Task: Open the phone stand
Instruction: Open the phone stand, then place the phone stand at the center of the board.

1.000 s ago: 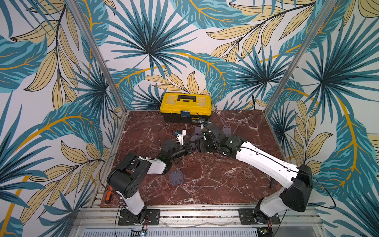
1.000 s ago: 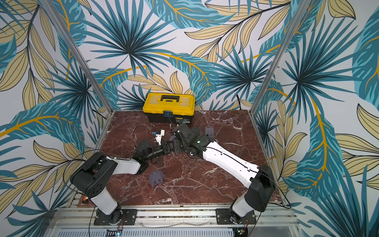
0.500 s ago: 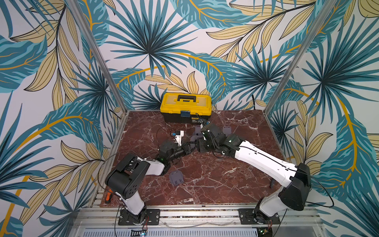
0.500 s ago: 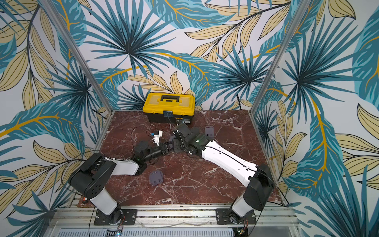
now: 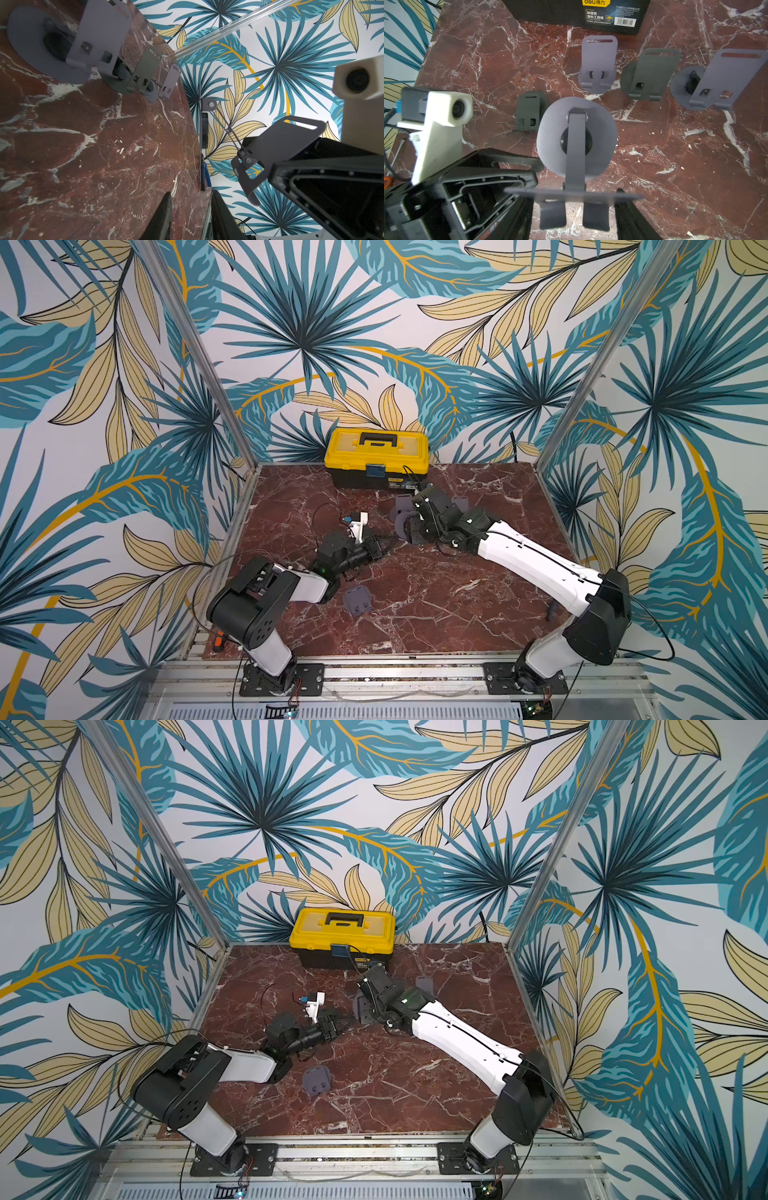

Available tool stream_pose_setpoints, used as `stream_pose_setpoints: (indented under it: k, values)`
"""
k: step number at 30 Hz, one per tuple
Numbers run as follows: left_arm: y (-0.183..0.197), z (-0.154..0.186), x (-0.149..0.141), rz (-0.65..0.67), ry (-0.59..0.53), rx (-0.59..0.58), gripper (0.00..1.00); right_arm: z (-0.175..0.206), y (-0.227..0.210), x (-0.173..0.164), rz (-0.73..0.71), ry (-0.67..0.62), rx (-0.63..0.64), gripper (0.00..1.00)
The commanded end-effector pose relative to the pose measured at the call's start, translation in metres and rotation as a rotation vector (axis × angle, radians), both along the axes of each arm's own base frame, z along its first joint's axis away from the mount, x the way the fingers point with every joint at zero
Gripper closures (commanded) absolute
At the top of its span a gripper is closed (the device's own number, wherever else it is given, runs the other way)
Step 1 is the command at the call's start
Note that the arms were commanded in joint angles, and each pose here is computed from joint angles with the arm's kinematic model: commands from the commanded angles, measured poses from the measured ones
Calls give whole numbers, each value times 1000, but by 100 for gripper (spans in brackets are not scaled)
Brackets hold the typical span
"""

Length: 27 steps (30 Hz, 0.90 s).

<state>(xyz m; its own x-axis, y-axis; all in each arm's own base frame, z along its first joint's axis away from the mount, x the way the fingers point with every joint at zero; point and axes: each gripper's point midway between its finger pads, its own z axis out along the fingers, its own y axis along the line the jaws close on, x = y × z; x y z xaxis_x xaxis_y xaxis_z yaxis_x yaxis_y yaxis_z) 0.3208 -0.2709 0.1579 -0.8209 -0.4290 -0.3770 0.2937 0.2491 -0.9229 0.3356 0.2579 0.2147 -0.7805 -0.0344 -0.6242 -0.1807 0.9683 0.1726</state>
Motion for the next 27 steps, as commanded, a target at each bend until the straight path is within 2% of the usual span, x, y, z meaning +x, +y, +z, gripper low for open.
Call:
stream_pose_setpoints:
  k: [1, 12, 22, 27]
  values:
    - [5, 11, 0, 11, -44, -11, 67, 15, -18, 2, -33, -38, -14, 55]
    - [6, 14, 2, 13, -43, -18, 67, 19, -98, 8, -174, -54, -109, 55]
    - [3, 22, 9, 8, -52, -18, 67, 6, -188, 20, -345, -45, -234, 55]
    - [3, 28, 11, 7, -65, 7, 67, -4, -220, 30, -402, -36, -248, 55]
